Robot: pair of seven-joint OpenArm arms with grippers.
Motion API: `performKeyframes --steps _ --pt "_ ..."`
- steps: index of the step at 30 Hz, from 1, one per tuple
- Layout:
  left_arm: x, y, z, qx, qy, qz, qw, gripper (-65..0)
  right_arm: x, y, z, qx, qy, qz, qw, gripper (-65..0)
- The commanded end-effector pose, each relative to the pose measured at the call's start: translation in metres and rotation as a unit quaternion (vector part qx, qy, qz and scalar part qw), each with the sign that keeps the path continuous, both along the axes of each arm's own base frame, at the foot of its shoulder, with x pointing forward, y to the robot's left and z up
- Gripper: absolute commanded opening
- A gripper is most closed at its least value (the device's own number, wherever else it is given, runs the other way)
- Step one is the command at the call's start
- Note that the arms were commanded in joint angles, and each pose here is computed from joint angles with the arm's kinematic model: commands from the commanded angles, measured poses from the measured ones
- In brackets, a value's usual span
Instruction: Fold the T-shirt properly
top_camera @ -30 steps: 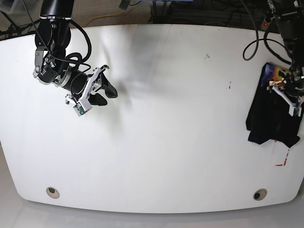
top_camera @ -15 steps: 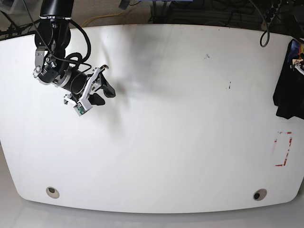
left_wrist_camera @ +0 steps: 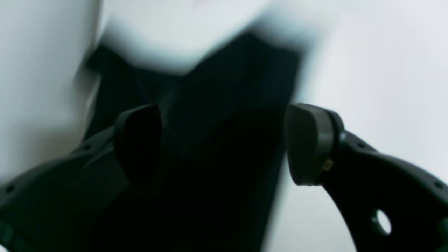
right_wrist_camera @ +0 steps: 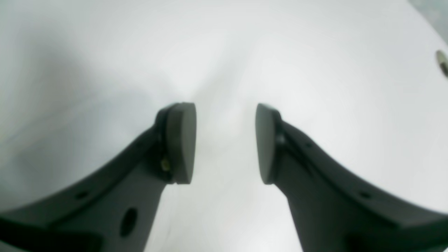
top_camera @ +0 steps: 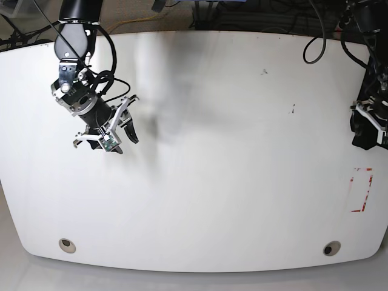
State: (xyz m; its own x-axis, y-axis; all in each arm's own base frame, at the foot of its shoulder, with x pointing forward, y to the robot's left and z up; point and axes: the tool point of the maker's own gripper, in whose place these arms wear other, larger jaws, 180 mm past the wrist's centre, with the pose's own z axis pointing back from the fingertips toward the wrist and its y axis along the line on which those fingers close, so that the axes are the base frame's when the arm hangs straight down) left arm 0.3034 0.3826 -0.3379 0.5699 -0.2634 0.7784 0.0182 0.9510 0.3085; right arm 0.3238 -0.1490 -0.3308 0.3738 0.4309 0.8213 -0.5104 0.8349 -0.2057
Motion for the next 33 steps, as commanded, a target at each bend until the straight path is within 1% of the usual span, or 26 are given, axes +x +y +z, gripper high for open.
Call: performKeyframes --steps 1,2,4,7,9,10,12,17,20,23,28,31,33 --pt "0.012 -0.011 0.012 0.004 -0.03 -0.018 0.999 -14.6 0.009 -0.007 0.005 0.014 -0.039 -0.012 0.9991 -39.6" --pt "0.015 -0.024 0.008 -0.004 -0.036 -0.029 0.999 -14.6 0.011 -0.012 0.003 0.027 -0.054 -0.023 0.9979 -39.6" --pt "0.022 -0.041 0.006 -0.014 -0.059 -0.028 0.998 -17.1 0.014 -0.019 0.003 0.064 -0.091 -0.041 0.993 -39.6" --pt "0.025 -0.064 0.003 -0.026 -0.093 -0.036 0.995 -20.1 0.014 -0.034 -0.001 0.098 -0.118 -0.069 0.9858 -39.5" --pt "0.023 -0.08 0.001 -0.039 -0.113 -0.046 0.992 -20.7 0.011 -0.045 -0.003 0.106 -0.121 -0.086 0.9833 -39.3" --pt "0.022 -0.091 0.002 -0.046 -0.128 -0.054 0.989 -20.8 0.007 -0.05 -0.007 0.104 -0.117 -0.094 0.9831 -39.2" --pt "0.016 -0.109 0.002 -0.057 -0.141 -0.065 0.986 -20.8 -0.005 -0.055 -0.014 0.103 -0.106 -0.101 0.9839 -39.2" --pt "-0.017 -0.147 -0.002 -0.087 -0.136 -0.077 0.984 -21.0 -0.04 -0.054 -0.027 0.137 -0.081 -0.115 0.9804 -39.2" --pt "-0.039 -0.164 -0.004 -0.106 -0.13 -0.076 0.983 -21.0 -0.061 -0.053 -0.03 0.139 -0.068 -0.115 0.9813 -39.0" --pt "-0.064 -0.179 -0.006 -0.123 -0.119 -0.073 0.983 -21.0 -0.088 -0.053 -0.035 0.148 -0.05 -0.123 0.98 -39.0" --pt "-0.117 -0.199 -0.014 -0.147 -0.078 -0.058 0.984 -21.0 -0.13 -0.064 -0.037 0.172 -0.028 -0.16 0.9717 -39.0" --pt "-0.147 -0.205 -0.021 -0.157 -0.046 -0.049 0.985 -21.0 -0.155 -0.065 -0.038 0.181 -0.009 -0.169 0.9688 -39.0" --pt "-0.16 -0.207 -0.025 -0.162 -0.031 -0.041 0.985 -21.1 -0.168 -0.063 -0.039 0.181 0.003 -0.17 0.9686 -39.0"
